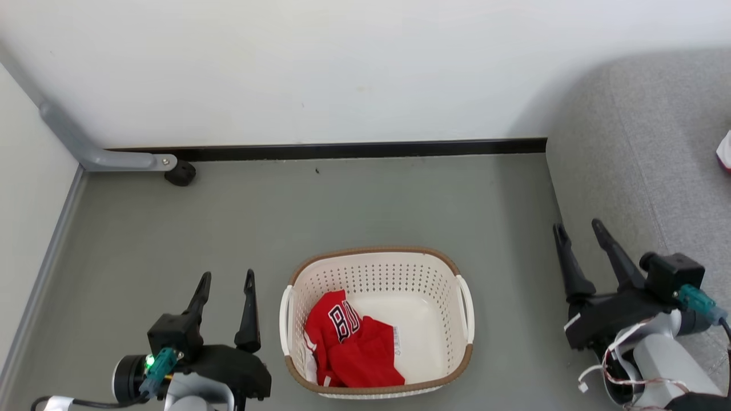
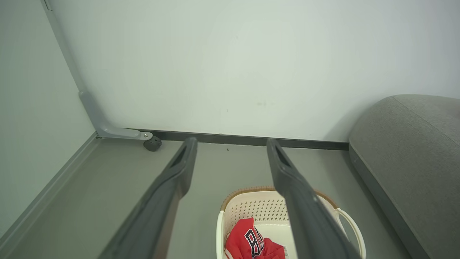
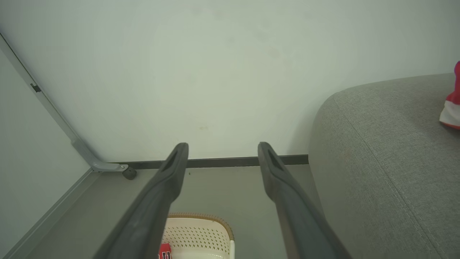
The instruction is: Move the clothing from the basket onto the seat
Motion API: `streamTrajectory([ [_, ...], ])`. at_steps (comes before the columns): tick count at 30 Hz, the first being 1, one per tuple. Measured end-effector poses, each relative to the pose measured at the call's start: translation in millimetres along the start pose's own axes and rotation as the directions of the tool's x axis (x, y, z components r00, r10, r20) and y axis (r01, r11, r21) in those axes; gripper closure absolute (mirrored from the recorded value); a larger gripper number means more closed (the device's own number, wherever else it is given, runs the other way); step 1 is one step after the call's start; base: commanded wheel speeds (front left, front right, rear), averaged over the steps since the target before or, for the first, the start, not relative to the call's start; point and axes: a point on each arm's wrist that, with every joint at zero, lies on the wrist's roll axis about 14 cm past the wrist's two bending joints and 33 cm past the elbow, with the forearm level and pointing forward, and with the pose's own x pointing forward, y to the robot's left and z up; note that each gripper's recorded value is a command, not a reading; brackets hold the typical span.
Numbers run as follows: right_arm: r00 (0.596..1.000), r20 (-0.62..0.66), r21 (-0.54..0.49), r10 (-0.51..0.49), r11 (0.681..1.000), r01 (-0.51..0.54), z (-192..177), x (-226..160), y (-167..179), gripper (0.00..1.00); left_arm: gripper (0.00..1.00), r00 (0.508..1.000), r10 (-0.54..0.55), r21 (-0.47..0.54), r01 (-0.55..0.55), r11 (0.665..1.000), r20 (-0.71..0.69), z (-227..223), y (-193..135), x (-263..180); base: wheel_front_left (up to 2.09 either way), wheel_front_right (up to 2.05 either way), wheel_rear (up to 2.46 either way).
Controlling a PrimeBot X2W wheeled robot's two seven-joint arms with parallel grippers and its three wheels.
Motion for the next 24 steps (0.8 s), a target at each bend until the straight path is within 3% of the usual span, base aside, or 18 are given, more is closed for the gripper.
streamTrajectory([
  [11, 0.999, -0.046, -0.012, 0.01, 1.0, -0.011, -20, -27, 7, 0.0, 0.0, 0.999, 0.044, 0.03, -0.044, 0.999, 0.014, -1, 12, -21, 0.0, 0.0, 0.0],
  [24, 1.0, -0.024, -0.041, 0.019, 0.999, -0.02, -13, -33, 14, 0.0, 0.0, 0.994, 0.103, 0.048, -0.105, 0.993, 0.033, 2, 27, -33, 0.0, 0.0, 0.0],
])
